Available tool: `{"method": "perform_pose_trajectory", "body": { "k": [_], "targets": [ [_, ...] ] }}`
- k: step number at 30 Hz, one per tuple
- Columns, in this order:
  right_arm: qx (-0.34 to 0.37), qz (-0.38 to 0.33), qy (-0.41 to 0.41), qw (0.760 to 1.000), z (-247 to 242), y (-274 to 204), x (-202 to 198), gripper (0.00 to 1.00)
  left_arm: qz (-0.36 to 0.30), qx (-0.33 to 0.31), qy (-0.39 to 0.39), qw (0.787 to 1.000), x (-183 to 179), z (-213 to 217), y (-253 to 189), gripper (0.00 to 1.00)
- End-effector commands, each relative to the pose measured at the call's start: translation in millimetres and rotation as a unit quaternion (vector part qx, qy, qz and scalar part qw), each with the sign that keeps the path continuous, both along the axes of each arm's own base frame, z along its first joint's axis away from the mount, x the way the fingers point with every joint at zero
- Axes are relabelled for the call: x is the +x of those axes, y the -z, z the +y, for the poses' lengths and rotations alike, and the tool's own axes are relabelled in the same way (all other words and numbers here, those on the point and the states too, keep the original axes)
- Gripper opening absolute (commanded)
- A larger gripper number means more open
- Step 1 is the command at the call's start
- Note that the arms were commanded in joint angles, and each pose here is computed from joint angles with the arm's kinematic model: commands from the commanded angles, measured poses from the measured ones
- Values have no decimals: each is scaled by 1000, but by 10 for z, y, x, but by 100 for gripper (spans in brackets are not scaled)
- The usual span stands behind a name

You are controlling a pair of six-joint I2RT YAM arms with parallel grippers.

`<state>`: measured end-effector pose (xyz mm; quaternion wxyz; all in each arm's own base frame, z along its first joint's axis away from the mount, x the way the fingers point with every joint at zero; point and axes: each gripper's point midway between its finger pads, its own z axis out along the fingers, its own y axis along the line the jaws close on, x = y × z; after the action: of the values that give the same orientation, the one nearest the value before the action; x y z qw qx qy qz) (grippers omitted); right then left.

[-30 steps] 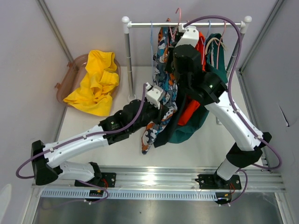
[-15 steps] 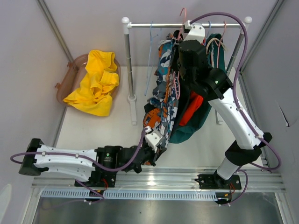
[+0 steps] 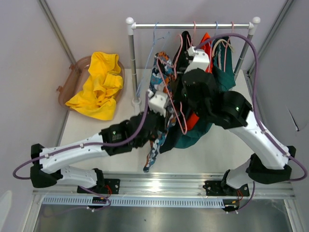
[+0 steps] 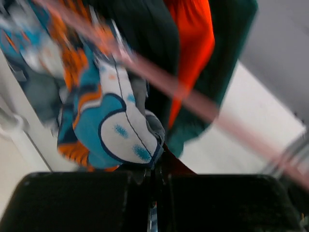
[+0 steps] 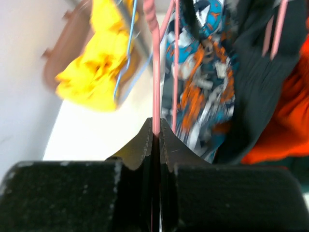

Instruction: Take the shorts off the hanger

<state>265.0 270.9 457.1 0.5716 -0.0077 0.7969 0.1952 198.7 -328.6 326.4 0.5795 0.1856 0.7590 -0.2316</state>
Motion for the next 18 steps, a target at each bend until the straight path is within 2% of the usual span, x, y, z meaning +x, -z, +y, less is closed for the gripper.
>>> {"method": "perform_pose_trajectory", "body": {
  "k": [1, 3, 6, 9, 11, 12, 13, 15, 18],
  "targets": [
    [54, 27, 14, 998, -189, -18, -288, 0, -8, -3, -18, 1000, 402, 2, -333, 0],
    [59, 43, 3, 997, -159, 29, -437, 0, 3, -6, -34, 999, 630, 38, -390, 0],
    [51, 39, 13, 998, -190, 40, -467, 0, 16, 5, -39, 999, 697, 26, -359, 0],
    [45, 23, 29, 998, -236, -35, -368, 0, 40, -29, -2, 999, 456, 26, -265, 0],
    [39, 7, 44, 998, -278, -108, -167, 0, 47, -29, 4, 998, 273, 82, -133, 0],
    [39, 7, 34, 999, -240, -112, -103, 0, 47, -33, 23, 998, 9, 117, -54, 0],
    [29, 1, 48, 998, -335, -120, 60, 0, 43, -39, 26, 998, -92, 161, -69, 0],
    [28, -5, 49, 998, -279, -155, 266, 0, 52, -49, 25, 997, -321, 364, -93, 0],
    [15, -16, 53, 998, -259, -225, 576, 0, 50, -59, 7, 997, -477, 707, -188, 0]
  ]
}}
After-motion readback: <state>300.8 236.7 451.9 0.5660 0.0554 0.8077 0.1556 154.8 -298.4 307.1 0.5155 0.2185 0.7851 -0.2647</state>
